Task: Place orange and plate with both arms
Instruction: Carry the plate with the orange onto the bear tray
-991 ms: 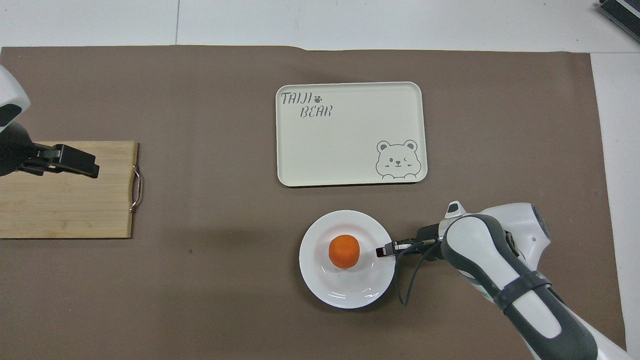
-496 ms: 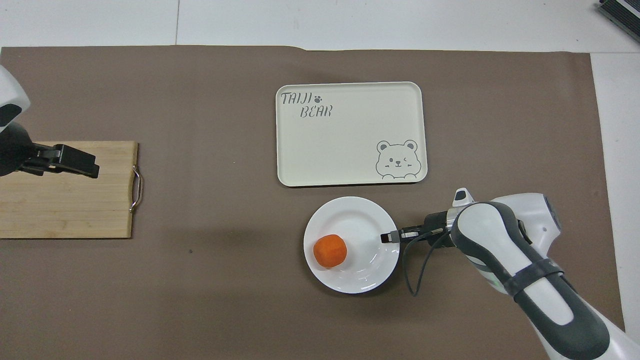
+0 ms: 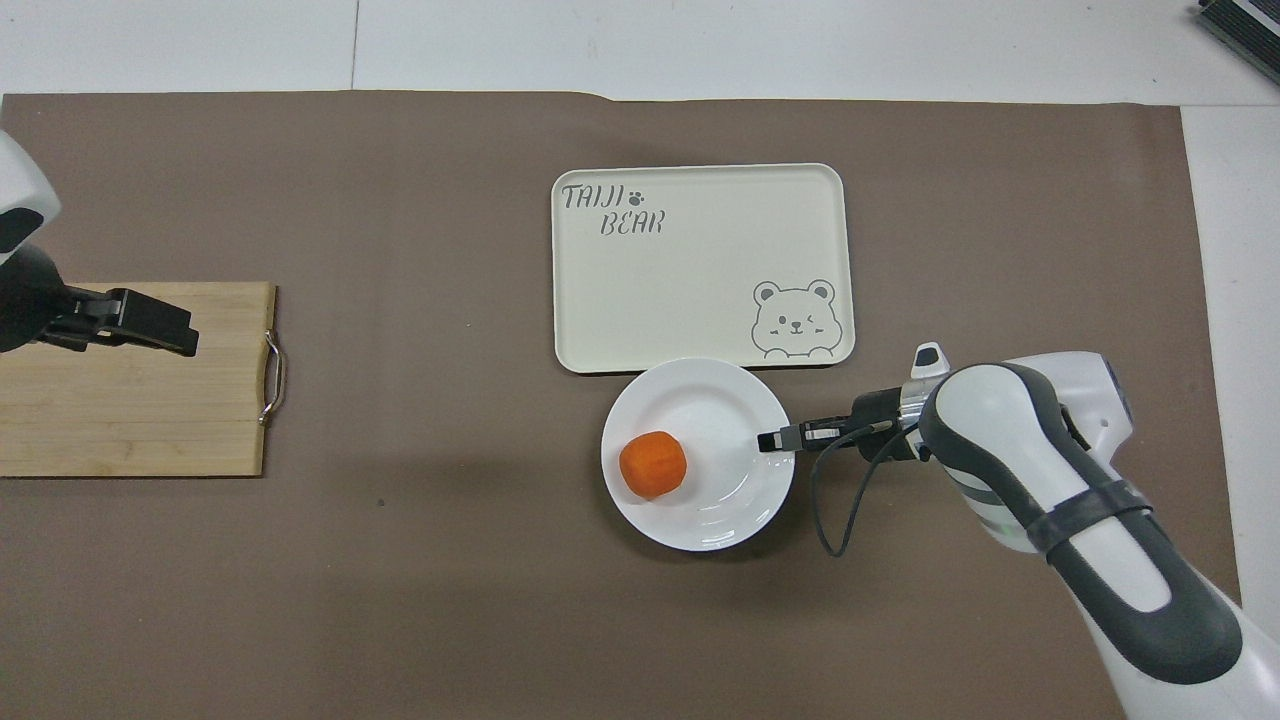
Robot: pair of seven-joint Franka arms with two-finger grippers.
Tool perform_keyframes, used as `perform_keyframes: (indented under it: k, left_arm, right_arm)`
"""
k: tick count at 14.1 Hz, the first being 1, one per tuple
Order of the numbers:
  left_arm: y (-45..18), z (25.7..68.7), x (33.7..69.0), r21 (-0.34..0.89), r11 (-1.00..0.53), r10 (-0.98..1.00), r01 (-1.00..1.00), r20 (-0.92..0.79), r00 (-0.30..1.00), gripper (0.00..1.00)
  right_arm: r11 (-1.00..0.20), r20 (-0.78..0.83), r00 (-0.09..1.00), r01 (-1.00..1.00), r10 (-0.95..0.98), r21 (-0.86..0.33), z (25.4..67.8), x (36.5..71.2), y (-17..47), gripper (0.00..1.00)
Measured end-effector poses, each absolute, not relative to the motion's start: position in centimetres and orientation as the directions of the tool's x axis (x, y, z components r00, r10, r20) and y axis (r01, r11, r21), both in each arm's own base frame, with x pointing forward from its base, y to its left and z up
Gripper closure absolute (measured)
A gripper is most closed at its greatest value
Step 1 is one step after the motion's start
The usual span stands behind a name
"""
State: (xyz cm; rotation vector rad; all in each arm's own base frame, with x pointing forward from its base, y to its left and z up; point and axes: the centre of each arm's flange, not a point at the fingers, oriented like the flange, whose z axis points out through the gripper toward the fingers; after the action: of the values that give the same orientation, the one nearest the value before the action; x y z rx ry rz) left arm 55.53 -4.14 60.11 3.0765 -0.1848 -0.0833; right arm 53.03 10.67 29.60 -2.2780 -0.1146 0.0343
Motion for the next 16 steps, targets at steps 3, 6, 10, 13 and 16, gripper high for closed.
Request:
perform_keyframes:
  k: [3,6,10,13,16]
  left_arm:
    - [-4.1,60.1,55.5,0.062,-0.991,-0.121,-0.118,-0.05,0.991,0.0]
    - [-4.1,60.1,55.5,0.062,-0.991,-0.121,-0.118,-0.05,0.991,0.0]
    - [-4.1,60.1,55.5,0.062,-0.991,-0.121,-0.118,-0.05,0.991,0.0]
    - [-4.1,60.1,55.5,0.062,-0.991,-0.121,-0.118,-0.05,0.991,0.0]
    - [-4.1,60.1,55.5,0.062,-0.991,-0.121,-0.118,-0.05,0.991,0.0]
  right_arm:
    - [-0.636,0.05,0.996,0.089,0.08,-0.766,30.9,55.9,10.2,0.92]
    - [-0.638,0.058,0.998,0.07,0.039,-0.767,32.3,58.9,10.1,0.92]
    - [-0.636,0.027,0.998,-0.015,-0.056,-0.771,34.7,63.6,10.9,0.92]
    - [-0.63,-0.004,0.994,-0.071,-0.108,-0.773,35.3,66.7,12.2,0.92]
    - [-0.633,-0.015,0.993,-0.086,-0.116,-0.769,33.6,68.8,13.1,0.92]
